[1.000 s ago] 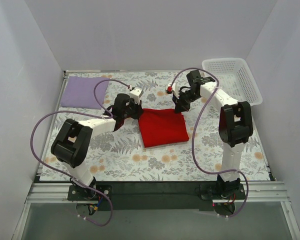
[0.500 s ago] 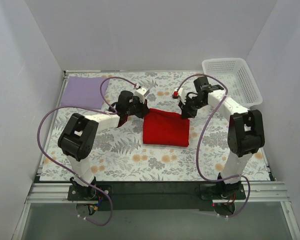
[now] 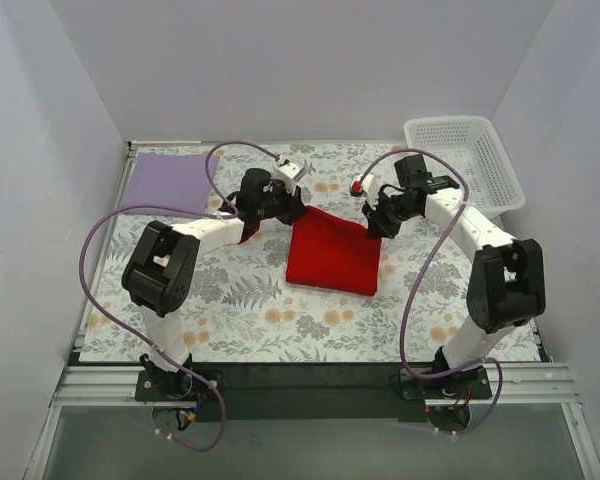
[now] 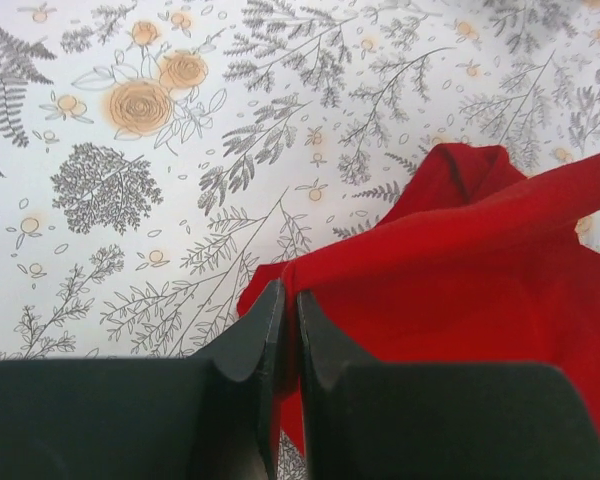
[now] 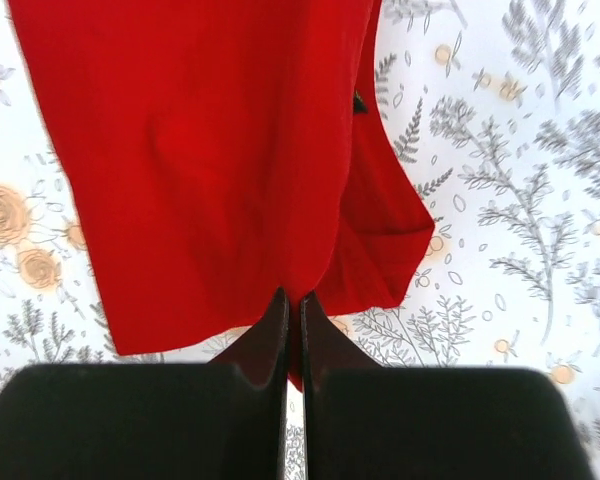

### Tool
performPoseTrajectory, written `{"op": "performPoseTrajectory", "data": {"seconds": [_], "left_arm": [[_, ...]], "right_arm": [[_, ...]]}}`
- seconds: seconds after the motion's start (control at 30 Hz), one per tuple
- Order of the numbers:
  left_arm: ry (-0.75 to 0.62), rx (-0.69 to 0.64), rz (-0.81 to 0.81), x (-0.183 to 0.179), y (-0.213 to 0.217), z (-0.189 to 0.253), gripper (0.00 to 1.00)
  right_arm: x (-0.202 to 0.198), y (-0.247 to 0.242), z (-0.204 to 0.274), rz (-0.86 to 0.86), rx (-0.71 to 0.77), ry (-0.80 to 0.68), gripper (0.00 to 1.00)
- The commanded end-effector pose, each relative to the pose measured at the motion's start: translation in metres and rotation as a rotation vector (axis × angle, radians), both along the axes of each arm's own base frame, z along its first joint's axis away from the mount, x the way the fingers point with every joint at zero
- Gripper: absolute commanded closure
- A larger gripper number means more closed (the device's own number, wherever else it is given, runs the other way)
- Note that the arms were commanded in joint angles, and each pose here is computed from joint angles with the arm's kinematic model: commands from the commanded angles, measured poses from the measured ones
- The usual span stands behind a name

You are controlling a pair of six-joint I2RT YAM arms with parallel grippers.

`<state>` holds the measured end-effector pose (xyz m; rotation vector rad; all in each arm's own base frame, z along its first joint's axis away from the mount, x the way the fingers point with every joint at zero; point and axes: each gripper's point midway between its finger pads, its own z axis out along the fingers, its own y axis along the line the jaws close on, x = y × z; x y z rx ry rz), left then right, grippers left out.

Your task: Fold and stack the t-shirts

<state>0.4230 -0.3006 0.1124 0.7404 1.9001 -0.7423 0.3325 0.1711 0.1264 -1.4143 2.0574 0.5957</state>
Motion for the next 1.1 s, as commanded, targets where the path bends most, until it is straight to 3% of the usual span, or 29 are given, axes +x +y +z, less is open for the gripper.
{"op": "performPoseTrajectory", "data": {"seconds": [0.0, 0.1, 0.43, 0.47, 0.53, 0.6, 0.7, 0.83, 0.87, 0.9, 1.0, 1.07], "left_arm": [[0.024, 0.039, 0.023, 0.008, 0.003, -0.011, 1.0], [0.032, 0.064, 0.039, 0.012, 0.005, -0.017, 1.0], [0.086, 0.074, 0.026, 0.034, -0.009, -0.028, 0.99], [0.108, 0.079, 0.036, 0.037, -0.01, -0.036, 0.91], [0.137, 0.092, 0.079, 0.043, -0.008, -0.042, 0.71], [0.127, 0.096, 0.196, 0.06, 0.001, -0.033, 0.51], [0.058, 0.081, 0.321, 0.076, 0.015, 0.001, 0.29], [-0.018, 0.054, 0.371, 0.065, 0.031, 0.052, 0.24], [0.009, 0.072, 0.365, 0.051, 0.037, 0.04, 0.24], [-0.011, 0.029, 0.359, 0.038, 0.04, 0.067, 0.24], [0.137, -0.03, 0.291, -0.004, 0.043, 0.061, 0.22], [0.297, -0.078, 0.208, -0.049, 0.039, 0.044, 0.22]], "right_arm": [[0.009, -0.009, -0.031, -0.068, -0.057, 0.075, 0.99], [0.022, -0.014, -0.046, -0.104, -0.074, 0.104, 0.99], [0.051, -0.026, -0.033, -0.23, -0.106, 0.019, 0.99], [0.053, -0.028, -0.035, -0.256, -0.107, 0.012, 0.96], [0.061, -0.038, -0.041, -0.311, -0.154, -0.007, 0.82], [0.075, -0.05, -0.044, -0.397, -0.201, -0.042, 0.47], [0.095, -0.057, -0.037, -0.468, -0.223, -0.107, 0.39], [0.098, -0.057, -0.016, -0.48, -0.189, -0.158, 0.38], [0.095, -0.057, 0.001, -0.471, -0.149, -0.183, 0.4], [0.089, -0.053, 0.006, -0.443, -0.112, -0.177, 0.4], [0.039, -0.015, 0.026, -0.199, 0.164, -0.103, 0.42], [0.003, -0.009, 0.018, -0.099, 0.243, -0.046, 0.42]]}}
